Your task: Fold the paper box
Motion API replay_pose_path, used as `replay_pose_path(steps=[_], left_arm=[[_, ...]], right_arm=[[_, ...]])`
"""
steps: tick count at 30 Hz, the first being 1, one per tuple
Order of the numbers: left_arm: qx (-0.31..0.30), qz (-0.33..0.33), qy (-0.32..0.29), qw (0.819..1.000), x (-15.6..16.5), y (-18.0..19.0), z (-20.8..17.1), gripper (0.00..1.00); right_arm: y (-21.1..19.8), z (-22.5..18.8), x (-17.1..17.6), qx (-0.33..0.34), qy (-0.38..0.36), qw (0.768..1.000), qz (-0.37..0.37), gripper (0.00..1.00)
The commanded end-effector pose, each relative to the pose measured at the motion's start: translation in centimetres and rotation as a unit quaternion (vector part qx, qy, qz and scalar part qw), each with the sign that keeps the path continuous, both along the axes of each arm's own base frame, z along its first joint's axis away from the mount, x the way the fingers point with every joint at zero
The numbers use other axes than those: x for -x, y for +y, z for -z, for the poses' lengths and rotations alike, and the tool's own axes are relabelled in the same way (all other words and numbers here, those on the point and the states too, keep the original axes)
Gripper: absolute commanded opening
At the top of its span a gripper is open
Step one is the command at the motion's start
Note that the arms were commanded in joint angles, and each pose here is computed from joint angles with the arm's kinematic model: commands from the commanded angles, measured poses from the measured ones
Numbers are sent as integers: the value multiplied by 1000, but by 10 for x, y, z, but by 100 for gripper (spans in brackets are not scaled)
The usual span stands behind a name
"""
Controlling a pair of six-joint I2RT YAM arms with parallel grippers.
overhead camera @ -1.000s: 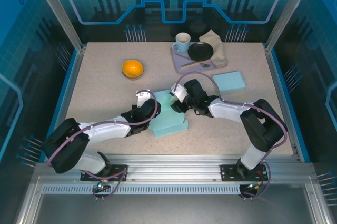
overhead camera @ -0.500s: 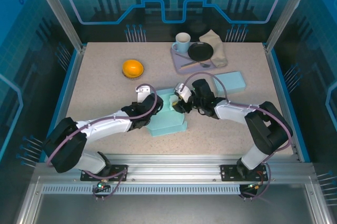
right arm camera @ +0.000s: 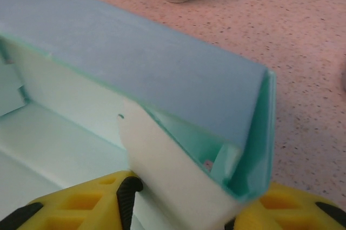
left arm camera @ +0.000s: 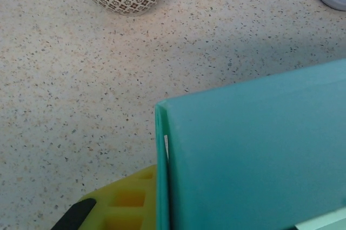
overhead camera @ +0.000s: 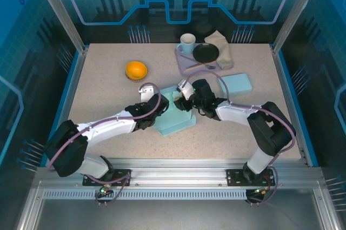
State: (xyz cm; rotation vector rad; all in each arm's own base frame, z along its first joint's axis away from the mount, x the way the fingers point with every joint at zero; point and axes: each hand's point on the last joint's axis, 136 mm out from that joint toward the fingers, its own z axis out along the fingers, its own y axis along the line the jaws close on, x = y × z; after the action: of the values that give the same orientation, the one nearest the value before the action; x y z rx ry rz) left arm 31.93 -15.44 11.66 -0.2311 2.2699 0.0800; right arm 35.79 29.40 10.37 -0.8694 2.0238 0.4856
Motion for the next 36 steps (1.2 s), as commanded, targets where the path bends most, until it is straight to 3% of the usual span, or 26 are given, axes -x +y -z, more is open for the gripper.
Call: replay_pose_path(steps=[1,10,15,20,28,32,36], left_arm=[[80,48,-9,996,-1,-43,-25,14],[85,51,-5,995,6,-40,-29,14],[37,14,3,999,7,-20,-27,14],[-10,-19,10,1000,10,-2,-20,14],[-52,-45,16,998,11,12,-17,14],[-45,-43,17,998,9,8,-17,14],[-47,-46,16,998,8,8,-18,14]], right_arm=[[7,-10,-14,-2,-25,999,44,41],[-9,-5,-30,44,-35,995,85,33],[-38,6,-37,101,-28,985,140,33],[-76,15,-42,113,10,974,197,34],[-156,26,-44,158,76,923,342,35],[-157,27,-44,181,79,915,353,35],[-177,21,-40,230,70,879,413,35]])
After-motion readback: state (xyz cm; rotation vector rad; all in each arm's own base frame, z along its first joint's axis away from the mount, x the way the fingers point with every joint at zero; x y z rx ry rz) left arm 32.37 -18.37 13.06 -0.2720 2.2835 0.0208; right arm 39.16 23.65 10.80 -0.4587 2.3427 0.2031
